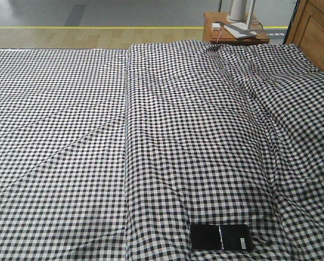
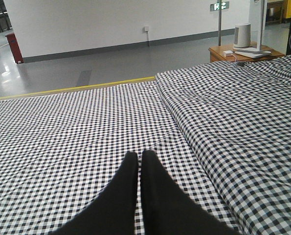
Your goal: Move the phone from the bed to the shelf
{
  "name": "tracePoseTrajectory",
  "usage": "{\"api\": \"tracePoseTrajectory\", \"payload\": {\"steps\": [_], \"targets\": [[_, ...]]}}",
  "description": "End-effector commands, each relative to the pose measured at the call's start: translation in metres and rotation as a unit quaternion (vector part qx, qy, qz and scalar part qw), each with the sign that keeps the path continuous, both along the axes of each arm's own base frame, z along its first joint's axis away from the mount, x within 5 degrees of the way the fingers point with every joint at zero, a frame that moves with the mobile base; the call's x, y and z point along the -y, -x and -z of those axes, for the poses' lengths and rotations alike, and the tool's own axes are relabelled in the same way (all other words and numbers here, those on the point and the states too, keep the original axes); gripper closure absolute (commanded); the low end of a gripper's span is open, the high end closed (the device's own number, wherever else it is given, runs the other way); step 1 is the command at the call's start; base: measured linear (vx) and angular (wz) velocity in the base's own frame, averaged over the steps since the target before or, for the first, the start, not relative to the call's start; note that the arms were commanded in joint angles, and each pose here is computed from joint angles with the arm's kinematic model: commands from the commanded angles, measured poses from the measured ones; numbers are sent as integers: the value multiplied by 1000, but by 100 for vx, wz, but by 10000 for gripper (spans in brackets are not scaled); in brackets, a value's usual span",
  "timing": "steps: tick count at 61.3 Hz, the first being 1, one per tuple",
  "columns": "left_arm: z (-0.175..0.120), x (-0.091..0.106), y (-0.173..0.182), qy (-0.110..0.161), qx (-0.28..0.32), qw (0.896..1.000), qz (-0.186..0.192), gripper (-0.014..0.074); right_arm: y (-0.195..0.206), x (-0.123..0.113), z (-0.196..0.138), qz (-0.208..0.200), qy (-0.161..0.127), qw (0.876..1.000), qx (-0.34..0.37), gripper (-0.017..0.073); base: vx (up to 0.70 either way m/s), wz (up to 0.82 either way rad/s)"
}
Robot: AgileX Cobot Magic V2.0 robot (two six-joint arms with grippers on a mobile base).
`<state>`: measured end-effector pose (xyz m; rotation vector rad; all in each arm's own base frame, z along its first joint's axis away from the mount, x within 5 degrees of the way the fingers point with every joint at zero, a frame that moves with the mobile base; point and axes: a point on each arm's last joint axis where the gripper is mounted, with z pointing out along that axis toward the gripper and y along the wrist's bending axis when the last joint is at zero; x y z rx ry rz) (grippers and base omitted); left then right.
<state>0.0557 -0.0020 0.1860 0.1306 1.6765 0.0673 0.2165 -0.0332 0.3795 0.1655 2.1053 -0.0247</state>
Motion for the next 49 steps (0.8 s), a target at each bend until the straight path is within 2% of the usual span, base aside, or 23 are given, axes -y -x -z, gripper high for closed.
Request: {"api": "tracePoseTrajectory", "payload": {"steps": [1, 10, 15, 22, 30, 36, 41, 49], "targets": [[-15, 0, 1, 9, 50, 999, 0, 592, 1, 21, -20, 45, 8, 999, 26, -138, 0, 0], [-15, 0, 1, 9, 50, 999, 0, 592, -8, 58, -5, 109, 1, 994, -11, -133, 0, 0], [-15, 0, 1, 9, 50, 999, 0, 592, -19, 76, 11, 121, -11, 992, -37, -129, 0, 0], [-15, 0, 1, 9, 50, 999, 0, 592, -40, 99, 44, 117, -35, 989, -86, -125, 0, 0], [-15, 0, 1, 9, 50, 999, 0, 592, -62, 120, 88, 99, -71, 983, -138, -120, 0, 0], [-15, 0, 1, 9, 50, 999, 0, 592, -78, 131, 124, 69, -90, 978, -174, -115, 0, 0], [-15, 0, 1, 9, 50, 999, 0, 592, -90, 136, 155, 33, -104, 975, -196, -113, 0, 0], [-15, 0, 1, 9, 50, 999, 0, 592, -104, 136, 205, -11, -151, 962, -227, -109, 0, 0]]}}
